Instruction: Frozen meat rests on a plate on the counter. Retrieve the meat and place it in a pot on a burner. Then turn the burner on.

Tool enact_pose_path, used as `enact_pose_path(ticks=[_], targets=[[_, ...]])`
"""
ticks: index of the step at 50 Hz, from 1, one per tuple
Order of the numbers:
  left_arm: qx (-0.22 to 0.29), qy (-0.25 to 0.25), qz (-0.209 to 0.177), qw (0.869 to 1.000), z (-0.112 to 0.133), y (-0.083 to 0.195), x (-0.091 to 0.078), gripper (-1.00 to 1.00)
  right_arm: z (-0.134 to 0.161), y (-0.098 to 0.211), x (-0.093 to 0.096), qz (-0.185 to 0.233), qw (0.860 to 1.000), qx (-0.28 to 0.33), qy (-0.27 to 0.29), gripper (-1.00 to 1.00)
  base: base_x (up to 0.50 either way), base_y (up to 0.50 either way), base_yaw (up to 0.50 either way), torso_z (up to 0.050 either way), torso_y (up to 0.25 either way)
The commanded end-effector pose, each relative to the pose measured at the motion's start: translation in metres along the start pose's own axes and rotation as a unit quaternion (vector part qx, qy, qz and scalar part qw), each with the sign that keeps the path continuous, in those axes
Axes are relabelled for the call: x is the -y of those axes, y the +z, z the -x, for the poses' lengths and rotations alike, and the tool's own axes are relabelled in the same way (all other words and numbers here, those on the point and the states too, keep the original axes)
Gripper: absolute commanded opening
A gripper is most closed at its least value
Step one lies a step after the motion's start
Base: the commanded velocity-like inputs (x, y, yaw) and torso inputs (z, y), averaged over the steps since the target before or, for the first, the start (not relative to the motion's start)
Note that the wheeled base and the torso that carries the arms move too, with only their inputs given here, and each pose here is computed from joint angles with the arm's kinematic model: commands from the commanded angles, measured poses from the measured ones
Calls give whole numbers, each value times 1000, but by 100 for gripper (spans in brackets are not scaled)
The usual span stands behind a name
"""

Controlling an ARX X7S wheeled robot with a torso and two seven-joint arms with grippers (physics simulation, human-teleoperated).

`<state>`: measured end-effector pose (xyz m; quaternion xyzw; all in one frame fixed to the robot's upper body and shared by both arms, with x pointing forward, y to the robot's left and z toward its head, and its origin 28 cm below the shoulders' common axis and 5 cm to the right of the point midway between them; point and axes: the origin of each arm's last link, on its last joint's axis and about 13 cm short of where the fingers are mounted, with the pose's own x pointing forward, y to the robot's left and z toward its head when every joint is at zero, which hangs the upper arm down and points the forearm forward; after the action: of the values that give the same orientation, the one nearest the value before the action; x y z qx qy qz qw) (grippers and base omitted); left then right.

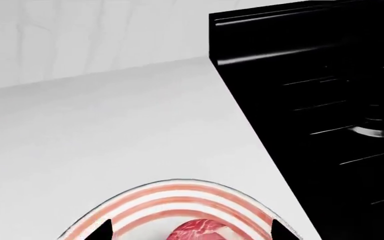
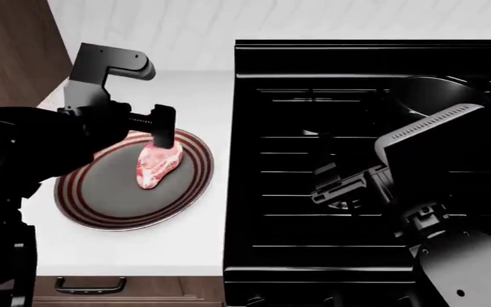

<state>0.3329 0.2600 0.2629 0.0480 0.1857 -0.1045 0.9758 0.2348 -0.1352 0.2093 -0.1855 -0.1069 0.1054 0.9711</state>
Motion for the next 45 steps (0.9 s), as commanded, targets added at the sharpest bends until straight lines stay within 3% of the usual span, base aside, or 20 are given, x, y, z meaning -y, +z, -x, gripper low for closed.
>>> enact_pose_path(ticks=[1,20,45], targets=[[-49,-10,-6,999,-4,-3,3,100,-2,0,0,2,1000,1,2,100,0,0,0,0,0],[-94,-21,0,995,-3,-12,5,100,-4,-3,-1,-4,1000,-3,8,100,0,0,0,0,0],[-116,-22,1,993,-10,-17,5,100,-4,-8,-3,-13,1000,-10,13,100,0,0,0,0,0]])
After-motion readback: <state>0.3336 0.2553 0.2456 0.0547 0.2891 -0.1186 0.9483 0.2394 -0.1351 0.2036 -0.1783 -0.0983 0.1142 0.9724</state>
